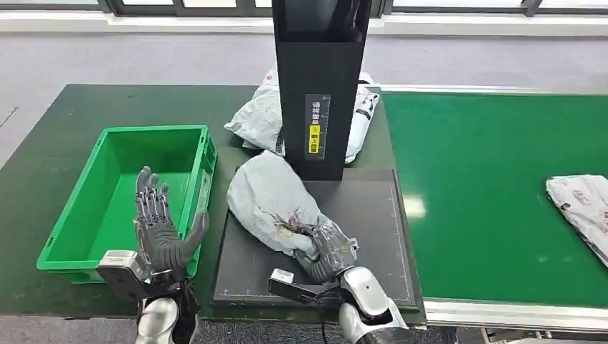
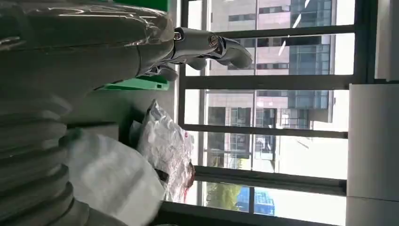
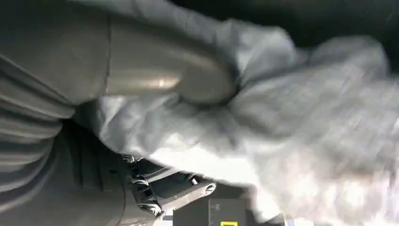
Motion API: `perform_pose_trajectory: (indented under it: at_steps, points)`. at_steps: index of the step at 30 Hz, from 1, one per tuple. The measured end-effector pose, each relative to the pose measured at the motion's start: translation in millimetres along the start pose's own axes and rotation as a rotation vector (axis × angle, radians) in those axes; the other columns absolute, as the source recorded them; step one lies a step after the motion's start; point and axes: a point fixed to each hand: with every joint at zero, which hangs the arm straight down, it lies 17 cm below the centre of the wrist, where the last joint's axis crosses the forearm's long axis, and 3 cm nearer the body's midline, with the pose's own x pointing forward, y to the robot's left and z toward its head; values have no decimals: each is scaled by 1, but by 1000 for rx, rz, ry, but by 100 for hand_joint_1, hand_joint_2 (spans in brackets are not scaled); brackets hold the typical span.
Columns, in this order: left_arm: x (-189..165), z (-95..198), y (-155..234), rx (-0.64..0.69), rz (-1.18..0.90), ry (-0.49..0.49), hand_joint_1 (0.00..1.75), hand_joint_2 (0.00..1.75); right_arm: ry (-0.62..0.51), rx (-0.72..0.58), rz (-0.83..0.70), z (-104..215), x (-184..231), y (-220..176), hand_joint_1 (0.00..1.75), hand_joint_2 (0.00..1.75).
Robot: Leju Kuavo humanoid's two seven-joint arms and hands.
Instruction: Moved the parcel from conveyor to table for the left to box.
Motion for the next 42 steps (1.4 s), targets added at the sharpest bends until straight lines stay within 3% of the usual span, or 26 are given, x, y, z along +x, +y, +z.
perform_pose_trajectory:
  at_steps: [8,13,17,18,24,29,38,42]
  points:
    - [-1,0,1,3,-13,1,0,175,41,-62,-14,-1,-6,-11,0,175]
    - [-1,0,2,7,-20,0,0,175,71,-294,39,-3,-10,-68,0,175]
    - [-1,0,2,9,-22,0,0,175,73,-362,46,-3,-8,-88,0,175]
    - [-1,0,2,10,-23,0,0,175,71,-405,43,-1,-7,-99,0,0]
    - [-5,3,-4,-19,-62,2,0,175,-21,-736,19,31,0,-197,0,0]
    - [-30,20,-44,-159,-207,18,0,175,-42,-982,-24,77,-11,-275,0,0]
    - [-75,59,-90,-364,-349,80,0,175,-59,-1127,-9,114,-14,-319,0,0]
    - [-108,59,-122,-512,-498,108,0,175,-85,-1162,-30,121,-14,-326,0,0]
